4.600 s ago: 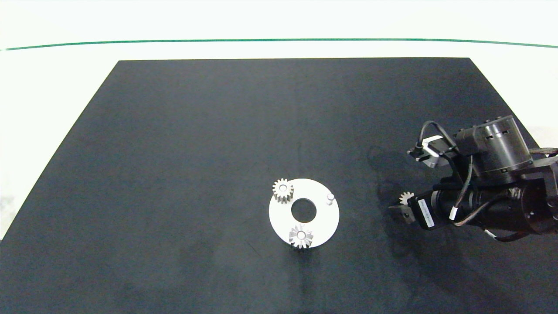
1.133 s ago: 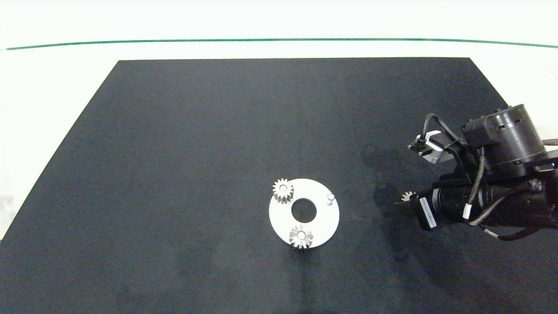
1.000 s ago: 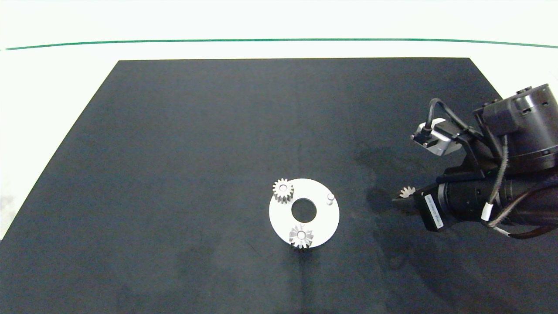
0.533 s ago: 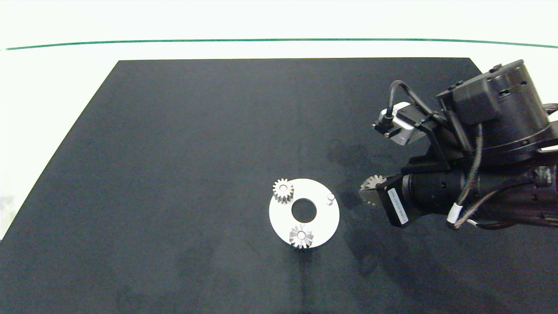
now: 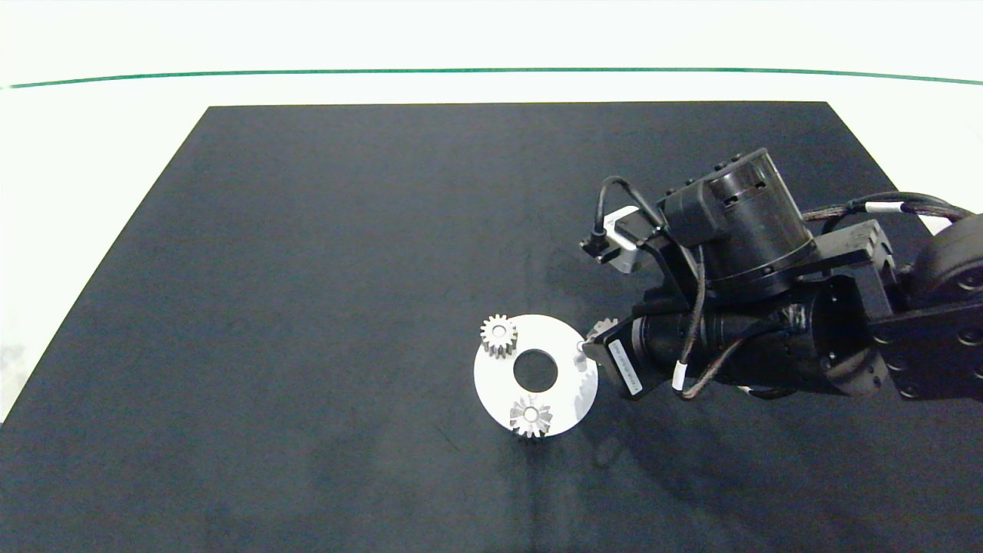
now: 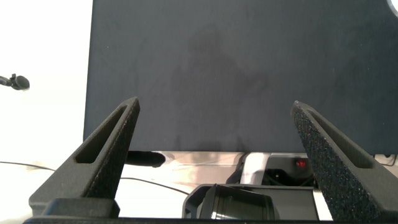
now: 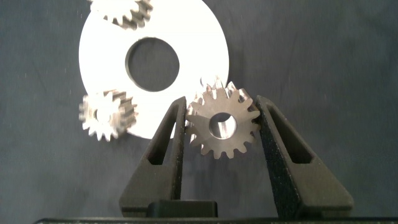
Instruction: Install three planetary gears onto the carrier pins
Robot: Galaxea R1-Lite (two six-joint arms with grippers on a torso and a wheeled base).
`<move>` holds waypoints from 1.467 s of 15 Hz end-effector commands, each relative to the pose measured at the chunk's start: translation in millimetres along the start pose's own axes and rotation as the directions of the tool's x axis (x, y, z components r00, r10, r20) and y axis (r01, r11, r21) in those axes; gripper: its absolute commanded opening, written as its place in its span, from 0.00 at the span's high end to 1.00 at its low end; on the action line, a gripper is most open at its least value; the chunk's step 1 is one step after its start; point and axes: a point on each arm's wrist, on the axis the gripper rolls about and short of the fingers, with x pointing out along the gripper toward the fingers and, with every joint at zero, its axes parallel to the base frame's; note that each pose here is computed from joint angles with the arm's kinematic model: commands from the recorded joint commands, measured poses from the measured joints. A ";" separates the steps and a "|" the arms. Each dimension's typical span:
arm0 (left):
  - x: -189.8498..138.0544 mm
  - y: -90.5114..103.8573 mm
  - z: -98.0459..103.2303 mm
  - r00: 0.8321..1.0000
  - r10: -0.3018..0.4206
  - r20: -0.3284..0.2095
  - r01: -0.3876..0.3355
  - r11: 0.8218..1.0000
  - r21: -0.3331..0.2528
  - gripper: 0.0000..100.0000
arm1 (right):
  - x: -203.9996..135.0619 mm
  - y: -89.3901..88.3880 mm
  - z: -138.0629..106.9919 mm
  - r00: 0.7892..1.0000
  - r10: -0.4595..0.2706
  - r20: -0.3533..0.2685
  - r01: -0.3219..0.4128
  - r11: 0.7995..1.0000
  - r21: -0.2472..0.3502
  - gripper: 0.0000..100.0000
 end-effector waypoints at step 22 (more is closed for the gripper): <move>-2.0 0.9 -2.7 1.000 -0.002 0.006 0.002 1.000 -0.001 0.00 | 32.3 7.8 2.8 0.999 -0.008 -0.047 0.007 1.000 -0.007 0.93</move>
